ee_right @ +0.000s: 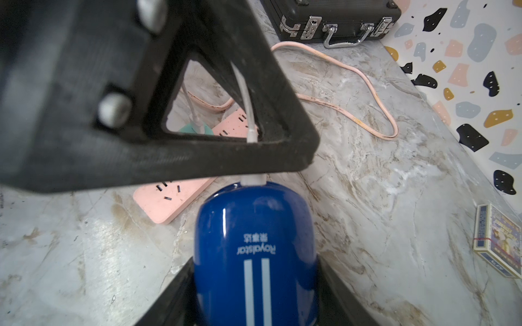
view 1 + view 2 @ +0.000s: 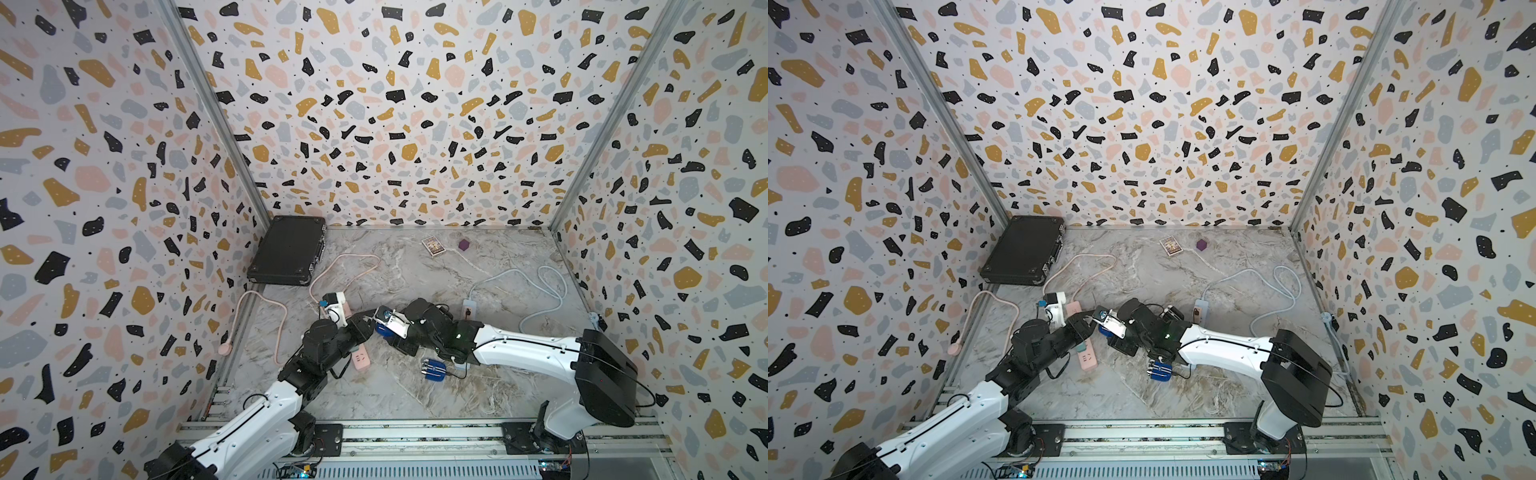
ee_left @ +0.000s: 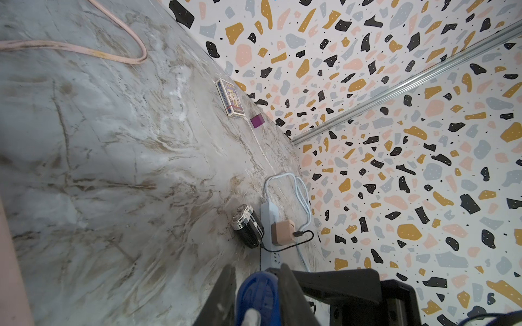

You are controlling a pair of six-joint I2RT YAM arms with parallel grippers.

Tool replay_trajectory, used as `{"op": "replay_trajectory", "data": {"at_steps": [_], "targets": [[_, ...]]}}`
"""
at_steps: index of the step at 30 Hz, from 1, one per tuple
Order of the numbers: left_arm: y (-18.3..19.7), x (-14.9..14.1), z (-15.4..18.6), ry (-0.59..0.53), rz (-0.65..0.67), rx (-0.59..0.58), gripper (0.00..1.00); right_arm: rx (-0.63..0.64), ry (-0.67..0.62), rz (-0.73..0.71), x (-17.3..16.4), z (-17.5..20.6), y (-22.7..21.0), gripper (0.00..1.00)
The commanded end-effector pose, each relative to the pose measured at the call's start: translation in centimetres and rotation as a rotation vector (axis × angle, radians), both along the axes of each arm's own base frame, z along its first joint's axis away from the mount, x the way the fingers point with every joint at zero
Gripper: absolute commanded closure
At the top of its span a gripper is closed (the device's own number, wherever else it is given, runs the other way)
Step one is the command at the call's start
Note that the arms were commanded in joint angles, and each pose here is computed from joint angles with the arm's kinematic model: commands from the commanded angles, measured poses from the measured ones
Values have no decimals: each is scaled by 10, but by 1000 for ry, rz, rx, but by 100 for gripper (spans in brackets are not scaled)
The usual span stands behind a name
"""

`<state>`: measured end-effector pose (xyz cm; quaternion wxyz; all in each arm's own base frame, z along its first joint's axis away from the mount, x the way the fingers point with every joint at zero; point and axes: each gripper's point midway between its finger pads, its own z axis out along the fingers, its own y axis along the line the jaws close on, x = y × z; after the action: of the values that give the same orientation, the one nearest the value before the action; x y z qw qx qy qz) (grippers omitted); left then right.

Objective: Unplug the electric shaver
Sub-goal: Remove the charging cable from the electric shaver.

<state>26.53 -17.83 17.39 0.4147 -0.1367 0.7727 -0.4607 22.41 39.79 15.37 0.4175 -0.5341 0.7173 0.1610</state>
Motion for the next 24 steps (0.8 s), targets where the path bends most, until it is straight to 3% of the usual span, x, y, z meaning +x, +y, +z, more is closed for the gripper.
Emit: {"op": "replay_trajectory", "data": {"at_steps": [1,7,15,24], "targets": [[-6,2,14,-28,-17,-18,72,53,-35,-2,4,26,10,69],[-6,1,11,-21,-13,-16,73,49,-46,-7,6,28,9,69],[-6,1,12,-18,-14,-14,94,42,-51,-17,7,27,7,70],[-2,1,10,-8,13,-26,100,36,-61,-30,9,26,6,71]]}}
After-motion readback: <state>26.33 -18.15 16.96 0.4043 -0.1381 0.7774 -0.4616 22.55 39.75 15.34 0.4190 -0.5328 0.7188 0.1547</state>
